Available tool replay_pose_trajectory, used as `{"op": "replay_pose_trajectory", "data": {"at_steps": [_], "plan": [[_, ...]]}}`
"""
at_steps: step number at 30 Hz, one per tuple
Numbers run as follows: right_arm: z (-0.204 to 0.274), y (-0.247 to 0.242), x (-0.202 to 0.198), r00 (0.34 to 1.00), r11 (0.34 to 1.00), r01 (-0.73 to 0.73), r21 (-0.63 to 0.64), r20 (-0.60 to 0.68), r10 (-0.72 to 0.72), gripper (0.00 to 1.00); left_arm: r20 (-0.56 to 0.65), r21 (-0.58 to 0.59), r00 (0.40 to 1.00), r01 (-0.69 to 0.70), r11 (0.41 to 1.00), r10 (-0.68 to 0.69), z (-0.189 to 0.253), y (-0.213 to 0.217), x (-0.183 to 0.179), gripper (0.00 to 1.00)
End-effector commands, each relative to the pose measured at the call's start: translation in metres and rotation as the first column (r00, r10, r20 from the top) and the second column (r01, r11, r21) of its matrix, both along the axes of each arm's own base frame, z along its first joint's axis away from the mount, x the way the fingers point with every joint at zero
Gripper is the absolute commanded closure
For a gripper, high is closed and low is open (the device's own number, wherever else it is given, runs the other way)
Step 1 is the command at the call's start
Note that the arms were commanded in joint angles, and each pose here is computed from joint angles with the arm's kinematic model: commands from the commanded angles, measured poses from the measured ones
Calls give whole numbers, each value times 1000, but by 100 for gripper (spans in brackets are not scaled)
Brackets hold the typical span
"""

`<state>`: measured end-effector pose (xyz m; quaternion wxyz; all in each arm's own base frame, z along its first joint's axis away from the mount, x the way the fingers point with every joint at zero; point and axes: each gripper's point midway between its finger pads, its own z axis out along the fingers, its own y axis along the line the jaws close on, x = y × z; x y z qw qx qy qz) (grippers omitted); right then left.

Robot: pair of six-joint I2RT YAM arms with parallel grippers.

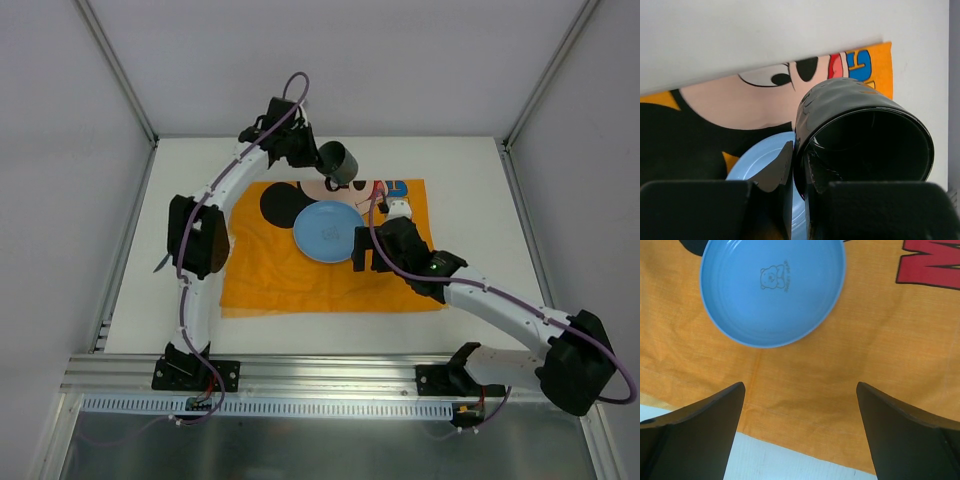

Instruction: Set the dinner table for one person

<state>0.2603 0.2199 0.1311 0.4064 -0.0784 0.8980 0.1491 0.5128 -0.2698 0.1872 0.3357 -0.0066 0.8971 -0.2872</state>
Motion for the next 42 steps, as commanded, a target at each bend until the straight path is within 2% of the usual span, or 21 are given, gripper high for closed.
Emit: {"op": "replay_pose_trajectory", "data": {"at_steps": [1, 6, 16, 22, 28, 35, 42], "plan": [[5, -24, -5, 995, 996, 92, -4, 25, -92, 1, 151, -76, 981, 132, 988, -120, 57, -37, 1, 100], [2, -39, -15, 991, 992, 129, -10, 23, -129, 1, 151, -89, 968, 216, 972, -201, 47, -86, -9, 100], [-1, -64, -31, 981, 981, 193, -18, 30, -193, 1, 131, -89, 967, 230, 969, -217, 17, -141, -15, 100], [1, -74, -39, 975, 976, 219, -13, 42, -218, 1, 117, -80, 983, 153, 985, -143, -13, -156, -3, 100], [1, -82, -46, 972, 972, 233, -20, 47, -232, 1, 115, -132, 990, 91, 987, -76, -37, -172, 11, 100], [-6, -85, -50, 971, 971, 235, -37, 37, -234, 1, 142, -194, 990, 30, 981, -2, -41, -187, 23, 100], [-10, -82, -48, 973, 972, 231, -49, 32, -230, 1, 138, -221, 990, 36, 975, -5, -48, -196, 25, 100]]}}
